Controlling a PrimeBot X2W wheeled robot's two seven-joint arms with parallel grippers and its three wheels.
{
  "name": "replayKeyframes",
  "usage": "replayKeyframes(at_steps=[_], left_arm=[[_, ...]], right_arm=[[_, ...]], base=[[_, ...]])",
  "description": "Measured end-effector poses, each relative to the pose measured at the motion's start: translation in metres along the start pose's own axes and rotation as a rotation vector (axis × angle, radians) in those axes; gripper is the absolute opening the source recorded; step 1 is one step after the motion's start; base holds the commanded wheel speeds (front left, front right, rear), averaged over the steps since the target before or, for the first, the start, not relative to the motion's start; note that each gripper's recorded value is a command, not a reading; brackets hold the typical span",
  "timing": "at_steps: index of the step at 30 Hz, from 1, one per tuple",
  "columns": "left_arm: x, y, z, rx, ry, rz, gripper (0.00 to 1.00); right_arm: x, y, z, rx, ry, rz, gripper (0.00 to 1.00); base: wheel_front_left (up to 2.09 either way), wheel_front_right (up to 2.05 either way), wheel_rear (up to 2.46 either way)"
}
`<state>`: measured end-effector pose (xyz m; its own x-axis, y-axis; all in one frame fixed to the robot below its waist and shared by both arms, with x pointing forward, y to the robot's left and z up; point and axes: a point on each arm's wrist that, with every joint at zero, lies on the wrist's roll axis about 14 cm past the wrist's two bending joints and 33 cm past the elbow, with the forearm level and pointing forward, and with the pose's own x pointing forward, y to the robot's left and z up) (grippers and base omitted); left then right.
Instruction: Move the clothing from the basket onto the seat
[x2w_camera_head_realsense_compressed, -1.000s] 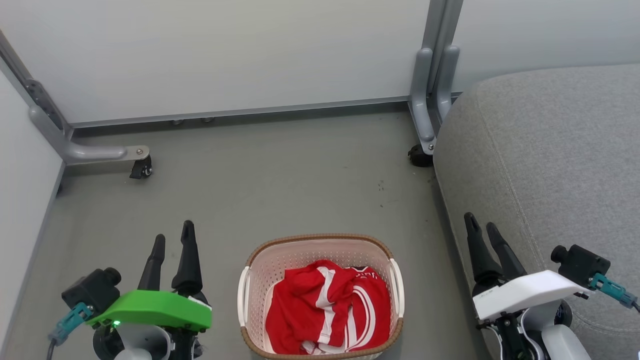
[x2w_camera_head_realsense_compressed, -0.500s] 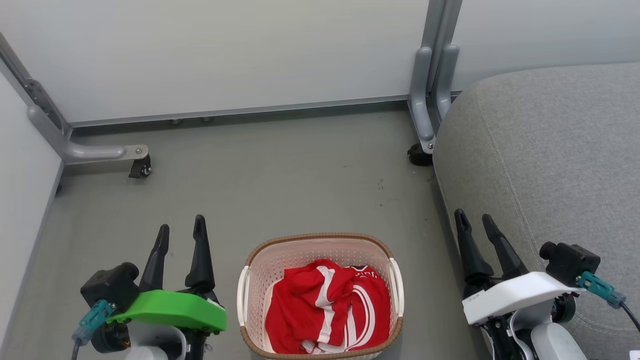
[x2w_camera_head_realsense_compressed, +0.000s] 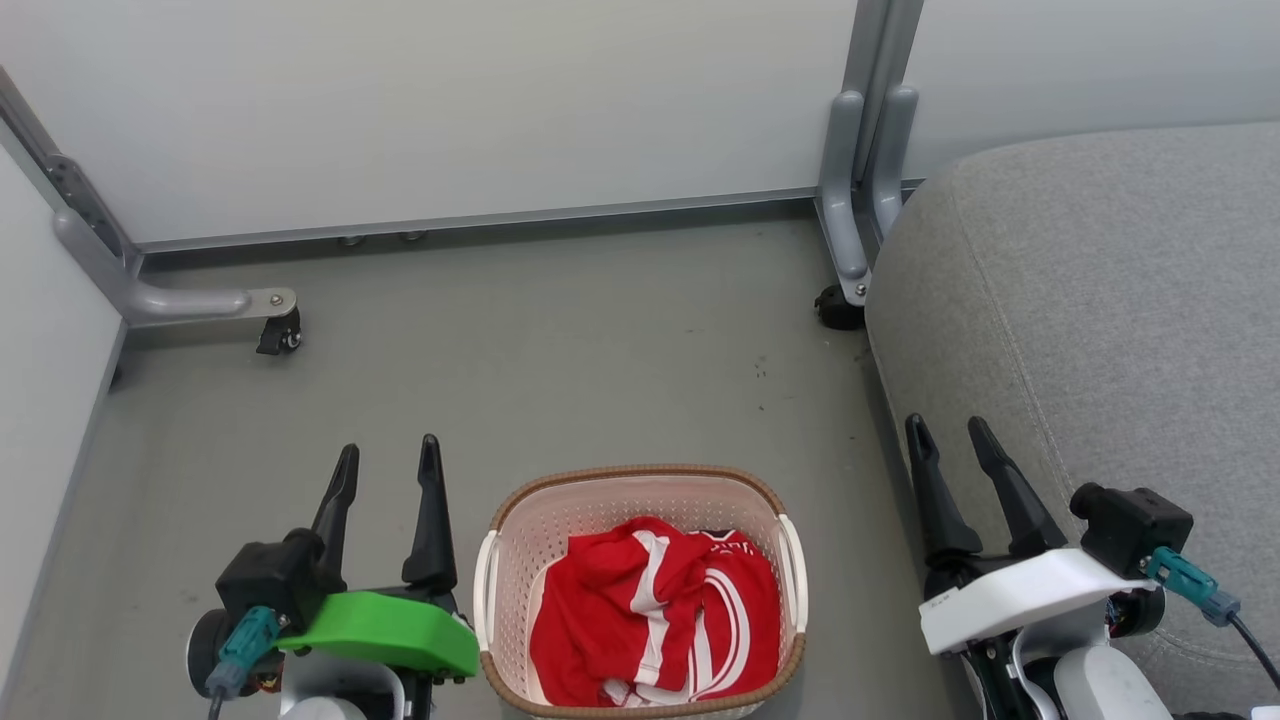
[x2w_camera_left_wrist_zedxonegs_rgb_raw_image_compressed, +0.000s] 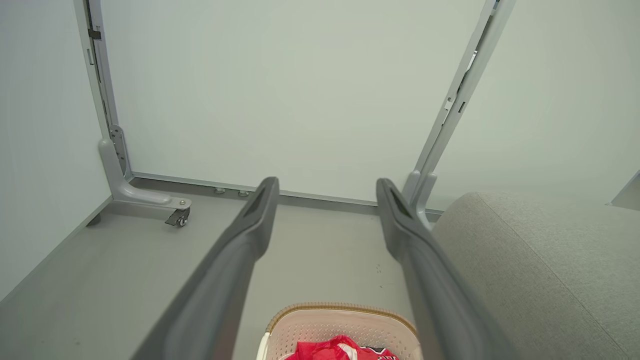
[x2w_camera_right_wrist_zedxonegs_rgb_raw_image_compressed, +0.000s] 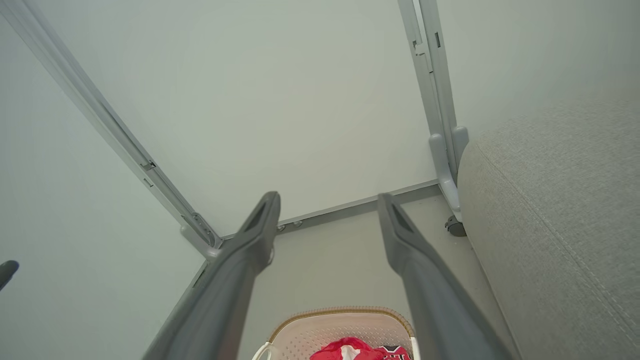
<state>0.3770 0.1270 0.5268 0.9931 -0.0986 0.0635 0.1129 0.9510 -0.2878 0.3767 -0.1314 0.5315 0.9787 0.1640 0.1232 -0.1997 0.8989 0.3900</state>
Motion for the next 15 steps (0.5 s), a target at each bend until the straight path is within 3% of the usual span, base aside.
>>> replayKeyframes(at_steps=[15], left_arm=[[-0.0048,-0.0077,0.0022,0.121,-0.036,-0.035,1.00]], right_arm=[[-0.0040,0.0025,0.0006,-0.103,-0.013,0.017,1.00]], base=[[0.00,0.00,0.00]])
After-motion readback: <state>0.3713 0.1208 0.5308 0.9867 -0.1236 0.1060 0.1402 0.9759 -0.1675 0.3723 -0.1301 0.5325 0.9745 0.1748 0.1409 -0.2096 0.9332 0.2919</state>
